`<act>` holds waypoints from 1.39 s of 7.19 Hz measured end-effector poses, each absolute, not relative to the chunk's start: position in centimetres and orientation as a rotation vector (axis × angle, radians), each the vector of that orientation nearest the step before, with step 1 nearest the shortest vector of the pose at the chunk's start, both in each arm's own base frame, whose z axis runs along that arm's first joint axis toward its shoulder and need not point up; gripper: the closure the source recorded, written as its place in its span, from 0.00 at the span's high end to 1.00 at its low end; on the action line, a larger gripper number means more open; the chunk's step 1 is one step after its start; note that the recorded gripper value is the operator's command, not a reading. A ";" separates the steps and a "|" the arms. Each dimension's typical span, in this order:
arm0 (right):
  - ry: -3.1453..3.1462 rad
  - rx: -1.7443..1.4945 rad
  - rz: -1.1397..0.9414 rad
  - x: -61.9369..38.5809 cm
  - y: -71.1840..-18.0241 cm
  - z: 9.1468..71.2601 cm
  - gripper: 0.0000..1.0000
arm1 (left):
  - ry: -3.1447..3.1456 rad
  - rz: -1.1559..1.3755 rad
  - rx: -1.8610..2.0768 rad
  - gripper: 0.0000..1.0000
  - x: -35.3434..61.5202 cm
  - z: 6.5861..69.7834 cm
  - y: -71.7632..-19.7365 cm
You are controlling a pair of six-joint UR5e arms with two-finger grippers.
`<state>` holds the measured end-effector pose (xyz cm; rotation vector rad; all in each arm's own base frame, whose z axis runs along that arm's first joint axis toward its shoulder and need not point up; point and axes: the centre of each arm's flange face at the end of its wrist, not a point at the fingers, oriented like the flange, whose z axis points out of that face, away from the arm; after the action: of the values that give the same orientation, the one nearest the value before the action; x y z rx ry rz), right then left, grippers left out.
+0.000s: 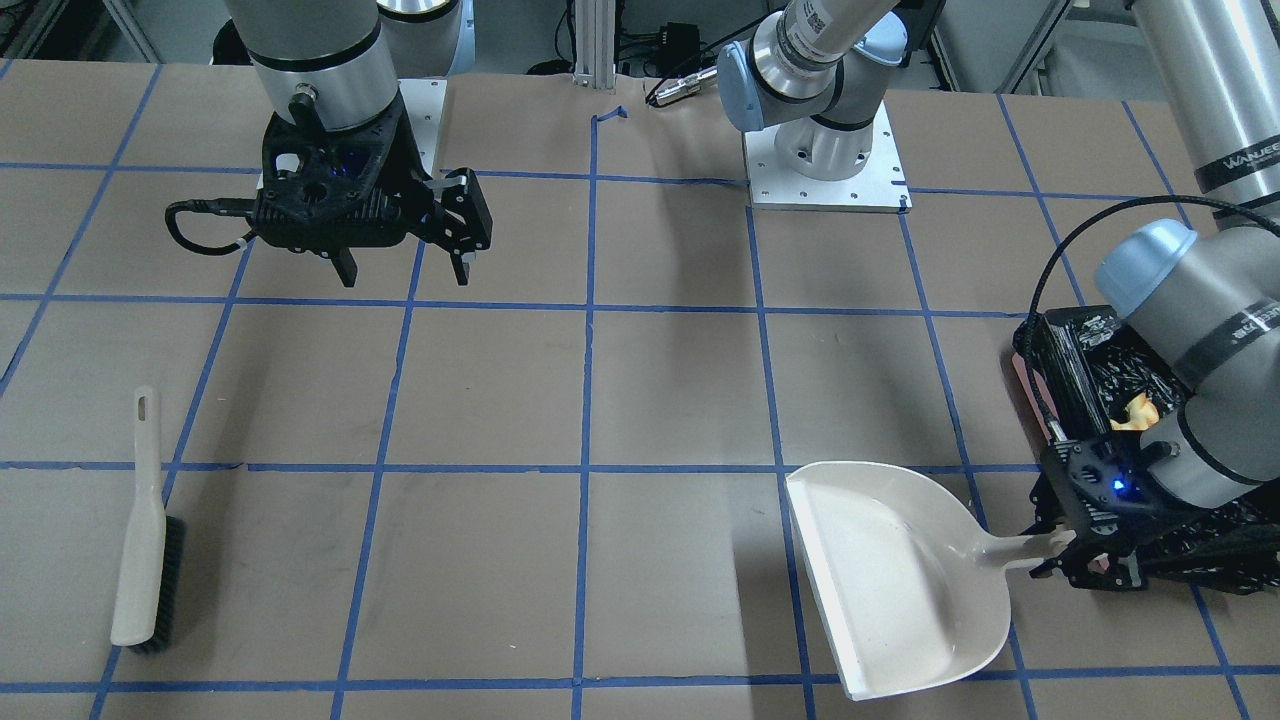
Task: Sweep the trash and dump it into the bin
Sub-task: 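Carry the empty dustpan back and set it on the table with the left gripper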
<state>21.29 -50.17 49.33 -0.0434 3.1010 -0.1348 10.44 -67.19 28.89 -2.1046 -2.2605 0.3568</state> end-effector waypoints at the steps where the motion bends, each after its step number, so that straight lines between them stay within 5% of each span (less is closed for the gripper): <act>1: 3.096 -0.055 -0.152 19.2 -50.6 49.9 1.00 | -2.255 0.360 -2.108 0.06 10.2 28.6 -67.6; 10: 3.098 -0.036 -0.150 16.7 -50.8 50.2 1.00 | -2.219 0.366 -2.163 0.06 7.9 25.6 -71.2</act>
<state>16.68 -50.82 50.20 -0.0359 3.0979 -0.1496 7.90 -71.24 25.63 -2.1629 -2.2187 0.3664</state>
